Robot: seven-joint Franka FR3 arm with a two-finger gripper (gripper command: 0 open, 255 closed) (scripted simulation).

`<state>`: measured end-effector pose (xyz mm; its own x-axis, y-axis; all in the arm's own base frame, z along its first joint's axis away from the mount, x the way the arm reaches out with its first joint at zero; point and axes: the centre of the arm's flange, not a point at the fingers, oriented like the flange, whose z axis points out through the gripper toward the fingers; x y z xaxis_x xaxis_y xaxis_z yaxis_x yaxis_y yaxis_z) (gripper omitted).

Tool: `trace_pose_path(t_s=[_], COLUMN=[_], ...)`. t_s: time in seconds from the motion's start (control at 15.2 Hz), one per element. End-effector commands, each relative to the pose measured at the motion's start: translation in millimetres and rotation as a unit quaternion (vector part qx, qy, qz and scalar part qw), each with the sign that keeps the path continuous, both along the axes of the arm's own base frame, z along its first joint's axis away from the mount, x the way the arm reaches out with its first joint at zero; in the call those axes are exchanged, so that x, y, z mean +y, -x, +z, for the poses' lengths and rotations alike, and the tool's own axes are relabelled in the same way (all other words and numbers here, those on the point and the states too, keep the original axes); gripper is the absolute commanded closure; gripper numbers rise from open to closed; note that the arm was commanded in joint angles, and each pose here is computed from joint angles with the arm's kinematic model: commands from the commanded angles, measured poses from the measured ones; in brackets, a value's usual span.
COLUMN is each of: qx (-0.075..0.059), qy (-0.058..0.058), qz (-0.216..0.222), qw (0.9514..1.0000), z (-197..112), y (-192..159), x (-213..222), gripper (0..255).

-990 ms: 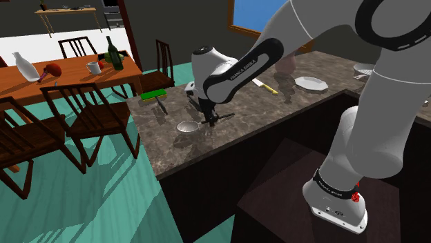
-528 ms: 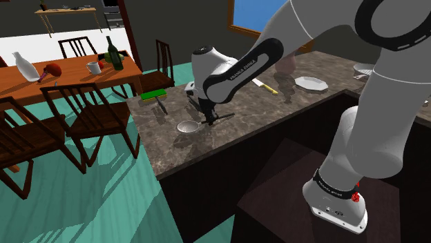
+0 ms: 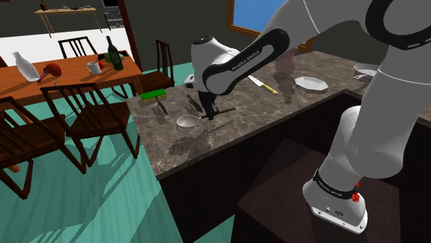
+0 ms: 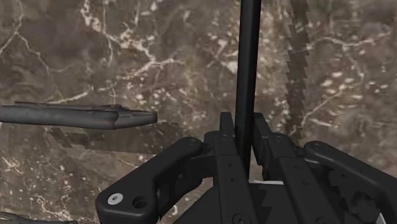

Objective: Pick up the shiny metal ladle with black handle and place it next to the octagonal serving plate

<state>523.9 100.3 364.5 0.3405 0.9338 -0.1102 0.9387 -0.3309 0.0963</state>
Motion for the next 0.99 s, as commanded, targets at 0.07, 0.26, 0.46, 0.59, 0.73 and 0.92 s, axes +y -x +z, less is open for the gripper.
trace_pose_path(t_s=[0.07, 0.26, 0.46, 0.59, 0.73, 0.92], qx=[0.0, 0.0, 0.0, 0.0, 0.0, 0.0], qy=[0.0, 0.0, 0.0, 0.0, 0.0, 0.0], qz=[0.0, 0.0, 0.0, 0.0, 0.0, 0.0], qw=[1.0, 1.0, 1.0, 1.0, 1.0, 1.0], z=[16, 32, 48, 58, 69, 79], y=[0, 0, 0, 0, 0, 3], x=[1, 1, 1, 1, 1, -12], gripper=[255, 255, 255, 255, 255, 255])
